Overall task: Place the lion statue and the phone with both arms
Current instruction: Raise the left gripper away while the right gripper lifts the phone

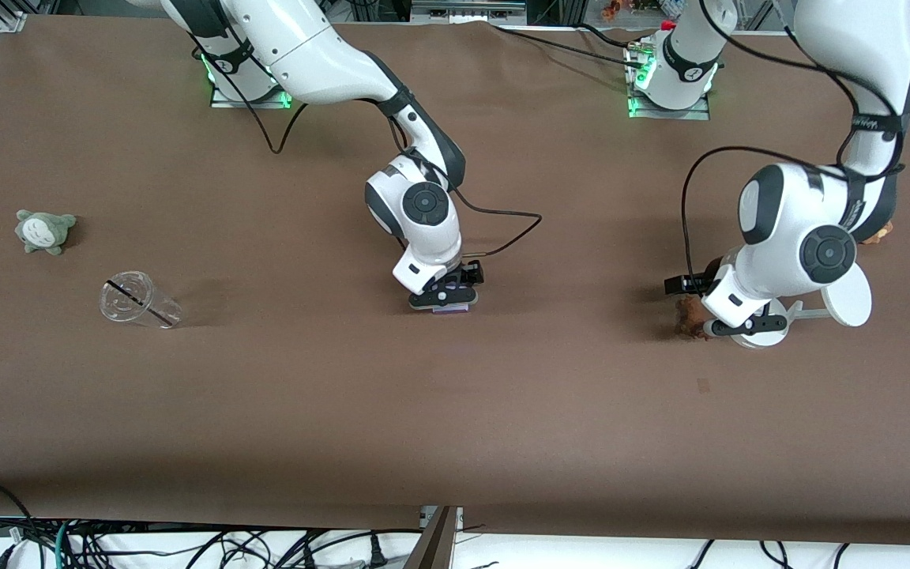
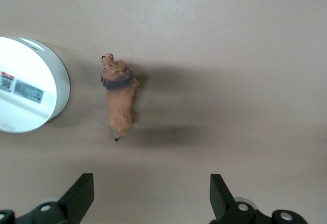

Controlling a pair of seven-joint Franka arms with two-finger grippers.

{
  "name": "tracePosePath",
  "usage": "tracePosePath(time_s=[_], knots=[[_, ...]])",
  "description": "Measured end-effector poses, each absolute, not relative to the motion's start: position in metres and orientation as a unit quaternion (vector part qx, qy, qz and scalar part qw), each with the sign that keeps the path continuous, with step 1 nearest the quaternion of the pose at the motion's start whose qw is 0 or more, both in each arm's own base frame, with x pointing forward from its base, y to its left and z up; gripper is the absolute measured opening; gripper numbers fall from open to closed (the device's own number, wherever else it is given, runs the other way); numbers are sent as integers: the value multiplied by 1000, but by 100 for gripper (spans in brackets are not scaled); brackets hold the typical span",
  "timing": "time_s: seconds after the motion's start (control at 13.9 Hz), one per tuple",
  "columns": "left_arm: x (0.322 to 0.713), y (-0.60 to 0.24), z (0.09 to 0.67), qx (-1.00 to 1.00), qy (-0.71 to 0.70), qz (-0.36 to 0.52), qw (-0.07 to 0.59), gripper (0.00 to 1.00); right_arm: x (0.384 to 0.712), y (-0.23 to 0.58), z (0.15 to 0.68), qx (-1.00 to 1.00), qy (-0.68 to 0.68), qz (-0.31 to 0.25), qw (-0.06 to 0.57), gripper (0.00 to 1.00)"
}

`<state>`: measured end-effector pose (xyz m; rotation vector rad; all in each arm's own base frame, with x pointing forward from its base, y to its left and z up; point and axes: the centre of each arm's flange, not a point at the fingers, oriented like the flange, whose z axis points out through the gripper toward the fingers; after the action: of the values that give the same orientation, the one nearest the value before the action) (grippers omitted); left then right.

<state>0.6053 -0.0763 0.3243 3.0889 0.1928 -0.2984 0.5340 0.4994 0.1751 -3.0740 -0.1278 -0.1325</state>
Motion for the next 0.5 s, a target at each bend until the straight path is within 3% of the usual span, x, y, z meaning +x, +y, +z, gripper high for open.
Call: tracePosePath(time_s=[0.29,0.43,0.5], knots=[[632,-80,426,998,53,-38,12,100,534,499,174,-998,-42,-42,30,100],[639,-70,474,999,53,-1,1,100,534,499,174,-998,-42,-43,31,83],[640,-60,496,998,60,17,1,100,534,499,174,-998,-42,-43,31,83]])
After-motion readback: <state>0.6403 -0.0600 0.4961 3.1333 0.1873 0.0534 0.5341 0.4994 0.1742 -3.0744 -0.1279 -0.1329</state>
